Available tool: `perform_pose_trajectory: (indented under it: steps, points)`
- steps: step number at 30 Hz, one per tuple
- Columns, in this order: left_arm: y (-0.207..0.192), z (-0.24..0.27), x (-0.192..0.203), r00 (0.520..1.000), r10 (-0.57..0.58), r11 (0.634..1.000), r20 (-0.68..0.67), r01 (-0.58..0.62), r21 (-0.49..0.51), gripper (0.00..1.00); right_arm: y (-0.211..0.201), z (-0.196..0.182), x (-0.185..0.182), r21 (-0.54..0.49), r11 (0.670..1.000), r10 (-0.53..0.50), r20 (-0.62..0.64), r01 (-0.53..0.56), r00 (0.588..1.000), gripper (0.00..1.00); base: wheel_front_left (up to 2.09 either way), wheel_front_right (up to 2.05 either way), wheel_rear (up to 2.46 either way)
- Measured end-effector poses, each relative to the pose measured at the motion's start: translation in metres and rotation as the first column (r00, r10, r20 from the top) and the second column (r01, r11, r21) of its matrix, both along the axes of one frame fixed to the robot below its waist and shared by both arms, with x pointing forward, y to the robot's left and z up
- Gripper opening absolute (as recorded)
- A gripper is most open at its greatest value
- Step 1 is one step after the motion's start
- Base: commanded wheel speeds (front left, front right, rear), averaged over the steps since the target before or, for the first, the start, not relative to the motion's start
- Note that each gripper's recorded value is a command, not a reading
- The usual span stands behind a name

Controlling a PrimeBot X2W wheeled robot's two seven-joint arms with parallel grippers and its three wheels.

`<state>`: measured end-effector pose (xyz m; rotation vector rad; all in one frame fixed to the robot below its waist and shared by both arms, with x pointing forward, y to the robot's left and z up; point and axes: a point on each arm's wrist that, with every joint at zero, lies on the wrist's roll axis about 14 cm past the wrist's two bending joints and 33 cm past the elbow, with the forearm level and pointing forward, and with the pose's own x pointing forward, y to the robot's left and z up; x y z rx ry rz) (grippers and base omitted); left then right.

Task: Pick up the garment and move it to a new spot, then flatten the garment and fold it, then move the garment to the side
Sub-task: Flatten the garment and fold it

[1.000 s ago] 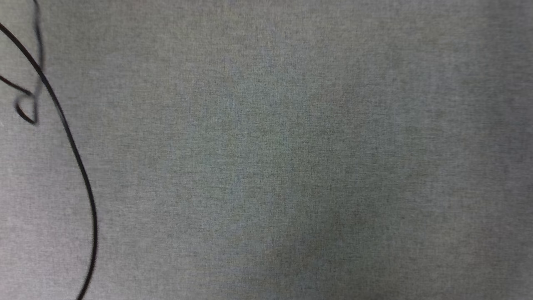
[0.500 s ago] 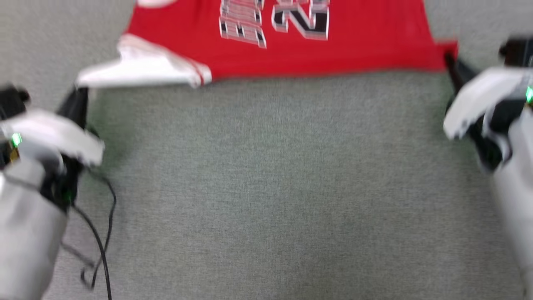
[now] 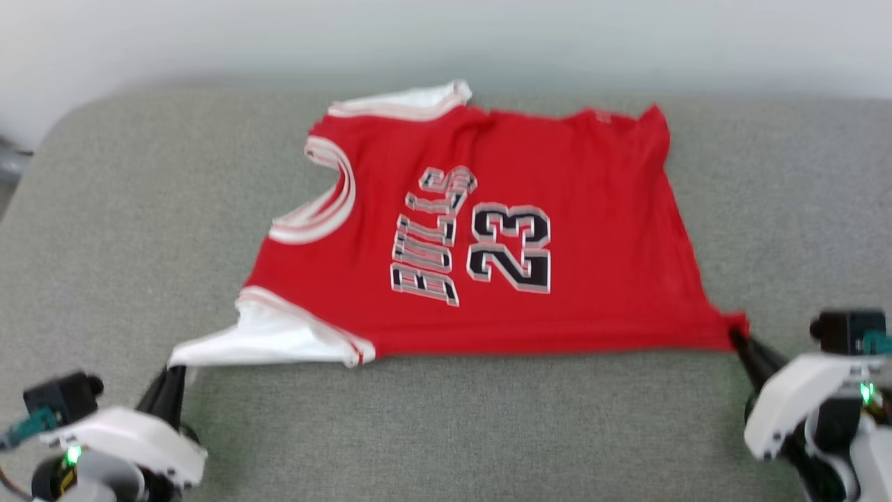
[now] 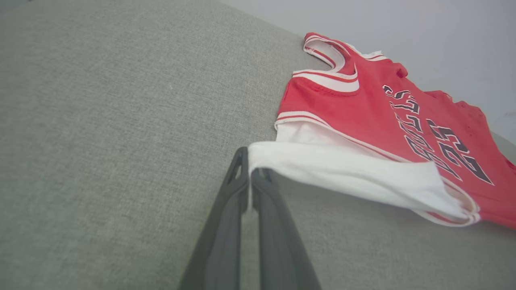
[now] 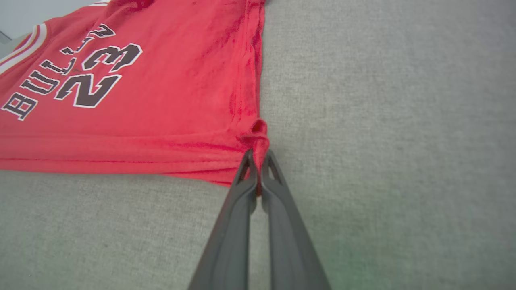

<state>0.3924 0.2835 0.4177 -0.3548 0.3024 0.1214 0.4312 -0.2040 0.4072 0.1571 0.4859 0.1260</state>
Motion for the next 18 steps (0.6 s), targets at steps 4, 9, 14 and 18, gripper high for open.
perform_pose_trajectory:
  steps: [4, 9, 14, 18]
  points:
    - [-0.003, 0.005, -0.034, 1.0, 0.024, 1.0, -0.015, -0.024, -0.01, 0.0, -0.002, 0.001, -0.042, 0.009, 1.0, -0.017, -0.036, 0.017, 0.999, 0.0, 0.0, 0.0, 0.0]
    - [-0.006, 0.01, -0.071, 0.998, 0.049, 0.999, -0.046, -0.05, -0.021, 0.0, -0.003, 0.004, -0.089, 0.011, 0.999, -0.046, -0.082, 0.047, 0.996, 0.0, 0.0, 0.0, 0.0]
    - [-0.013, 0.01, -0.104, 0.993, 0.061, 0.997, -0.102, -0.065, -0.031, 0.0, -0.001, 0.006, -0.126, 0.016, 0.997, -0.075, -0.132, 0.077, 0.988, 0.0, 0.0, 0.0, 0.0]
    - [-0.023, 0.019, -0.113, 0.994, 0.045, 0.998, -0.101, -0.05, -0.047, 0.0, -0.003, 0.011, -0.139, 0.009, 0.996, -0.088, -0.139, 0.09, 0.986, 0.0, 0.0, 0.0, 0.0]
